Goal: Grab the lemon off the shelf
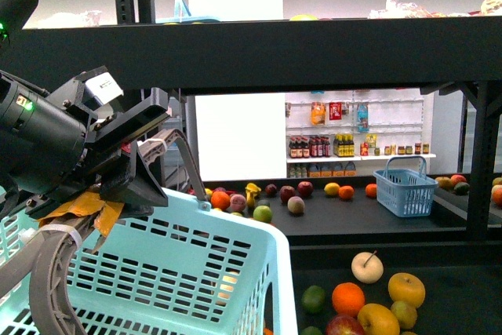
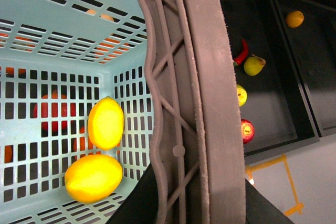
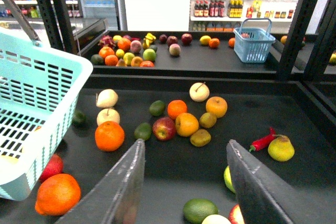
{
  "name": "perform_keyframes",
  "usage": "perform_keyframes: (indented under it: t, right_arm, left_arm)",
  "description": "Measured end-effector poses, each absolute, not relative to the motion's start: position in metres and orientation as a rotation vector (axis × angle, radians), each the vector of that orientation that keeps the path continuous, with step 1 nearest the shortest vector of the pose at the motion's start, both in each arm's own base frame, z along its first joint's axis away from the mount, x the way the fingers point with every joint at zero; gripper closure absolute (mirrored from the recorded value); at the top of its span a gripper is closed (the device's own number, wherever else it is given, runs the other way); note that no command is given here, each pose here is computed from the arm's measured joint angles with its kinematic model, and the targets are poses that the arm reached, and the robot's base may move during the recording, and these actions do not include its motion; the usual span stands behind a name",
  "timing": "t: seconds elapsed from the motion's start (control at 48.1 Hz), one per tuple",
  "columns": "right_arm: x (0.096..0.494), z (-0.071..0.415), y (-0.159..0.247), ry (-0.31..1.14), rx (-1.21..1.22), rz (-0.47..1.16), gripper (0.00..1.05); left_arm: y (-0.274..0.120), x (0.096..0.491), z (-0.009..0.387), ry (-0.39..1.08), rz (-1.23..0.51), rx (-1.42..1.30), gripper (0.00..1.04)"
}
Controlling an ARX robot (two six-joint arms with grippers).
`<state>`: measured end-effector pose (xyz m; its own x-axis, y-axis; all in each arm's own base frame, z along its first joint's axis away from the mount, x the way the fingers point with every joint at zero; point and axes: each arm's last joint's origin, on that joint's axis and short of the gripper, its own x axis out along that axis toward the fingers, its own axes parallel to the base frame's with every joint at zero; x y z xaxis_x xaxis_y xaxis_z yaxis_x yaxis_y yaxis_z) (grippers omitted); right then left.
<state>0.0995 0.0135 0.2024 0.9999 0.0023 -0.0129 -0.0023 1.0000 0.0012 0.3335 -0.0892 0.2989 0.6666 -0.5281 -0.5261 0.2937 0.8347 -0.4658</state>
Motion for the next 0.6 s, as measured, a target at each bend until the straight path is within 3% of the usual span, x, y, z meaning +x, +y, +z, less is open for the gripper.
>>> perform_keyframes:
  t: [0.27, 0.603]
  right_arm:
    - [0.099, 0.173, 0.002, 0.013, 0.003, 0.013, 1.02]
    - [0.097, 0.168, 0.000, -0.007, 0.003, 0.003, 1.02]
  left_arm:
    - [-0.089, 0.334, 0.299, 0.700, -0.473, -0.359, 0.88]
    - [-0.089, 0.333, 0.299, 0.700, -0.475, -0.359, 0.88]
